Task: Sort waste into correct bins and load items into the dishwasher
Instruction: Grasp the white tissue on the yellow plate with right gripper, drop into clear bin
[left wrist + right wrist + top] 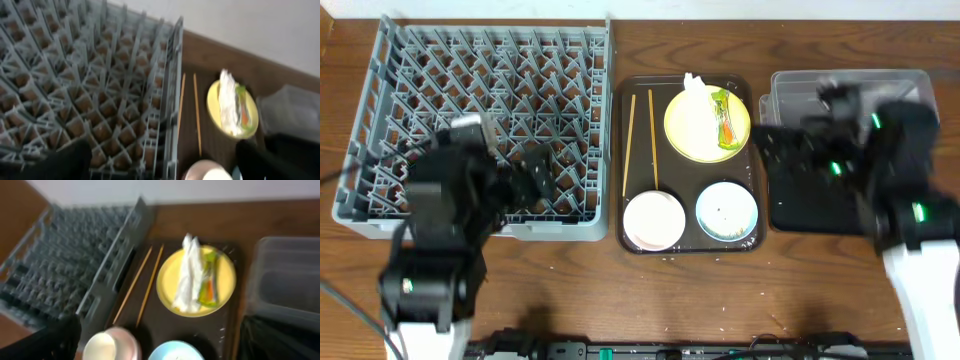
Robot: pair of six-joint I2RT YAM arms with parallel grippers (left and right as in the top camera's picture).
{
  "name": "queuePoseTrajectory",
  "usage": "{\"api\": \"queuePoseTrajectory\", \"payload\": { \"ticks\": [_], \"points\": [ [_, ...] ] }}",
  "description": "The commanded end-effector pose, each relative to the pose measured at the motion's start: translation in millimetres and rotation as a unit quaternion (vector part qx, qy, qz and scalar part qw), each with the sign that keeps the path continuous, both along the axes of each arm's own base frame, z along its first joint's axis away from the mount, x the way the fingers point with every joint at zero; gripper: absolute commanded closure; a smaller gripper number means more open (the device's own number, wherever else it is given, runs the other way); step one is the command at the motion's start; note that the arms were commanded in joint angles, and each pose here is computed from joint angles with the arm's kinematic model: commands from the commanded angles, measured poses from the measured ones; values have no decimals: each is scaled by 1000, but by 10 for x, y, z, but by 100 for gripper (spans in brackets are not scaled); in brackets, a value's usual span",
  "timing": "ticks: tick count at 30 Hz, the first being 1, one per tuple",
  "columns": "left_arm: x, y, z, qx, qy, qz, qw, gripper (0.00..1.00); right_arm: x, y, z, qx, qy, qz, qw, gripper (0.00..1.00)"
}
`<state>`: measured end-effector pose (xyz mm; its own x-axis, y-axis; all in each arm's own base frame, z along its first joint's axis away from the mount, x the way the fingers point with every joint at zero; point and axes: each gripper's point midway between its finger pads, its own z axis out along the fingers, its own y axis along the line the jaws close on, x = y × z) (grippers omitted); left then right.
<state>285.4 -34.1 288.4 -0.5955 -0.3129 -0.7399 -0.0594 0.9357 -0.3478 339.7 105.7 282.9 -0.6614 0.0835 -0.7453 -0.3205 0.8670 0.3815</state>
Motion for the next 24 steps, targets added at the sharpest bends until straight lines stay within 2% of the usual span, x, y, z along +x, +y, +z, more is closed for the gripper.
{"api": "queuePoseTrajectory", "payload": {
  "ticks": [1, 3, 6, 8, 9, 11, 13, 14, 17, 20, 24],
  "points": [
    [89, -23, 18, 1, 31, -9, 999, 7, 243, 273, -33, -15, 15, 54, 998, 1],
    [137, -24, -76, 2, 51, -9, 999, 7, 428, 443, -71, -5, 11, 71, 997, 1],
    [169, -25, -204, 3, 76, -9, 997, 7, 562, 762, -96, 55, 12, 116, 992, 1],
    [195, -26, -268, 3, 87, -9, 996, 7, 698, 957, -103, 73, -12, 145, 987, 1],
    [209, -26, -295, 3, 92, -9, 996, 7, 757, 1034, -154, 74, -15, 146, 986, 3],
    [235, -27, -345, 4, 100, -9, 995, 7, 876, 1122, -381, 48, -3, 122, 991, 9],
    [257, -28, -392, 4, 108, -9, 994, 7, 986, 1131, -716, -13, 15, 73, 997, 22],
    [267, -28, -415, 4, 112, -9, 994, 7, 1036, 1102, -888, -50, 23, 44, 998, 25],
    [295, -30, -478, 4, 123, -9, 992, 7, 1163, 951, -1342, -155, 37, -39, 986, 28],
    [319, -31, -534, 5, 132, -9, 991, 7, 1240, 868, -1697, -220, 44, -78, 971, 28],
    [344, -31, -599, 5, 143, -9, 990, 7, 1369, 821, -2120, -243, 56, -102, 963, 28]
  ]
}}
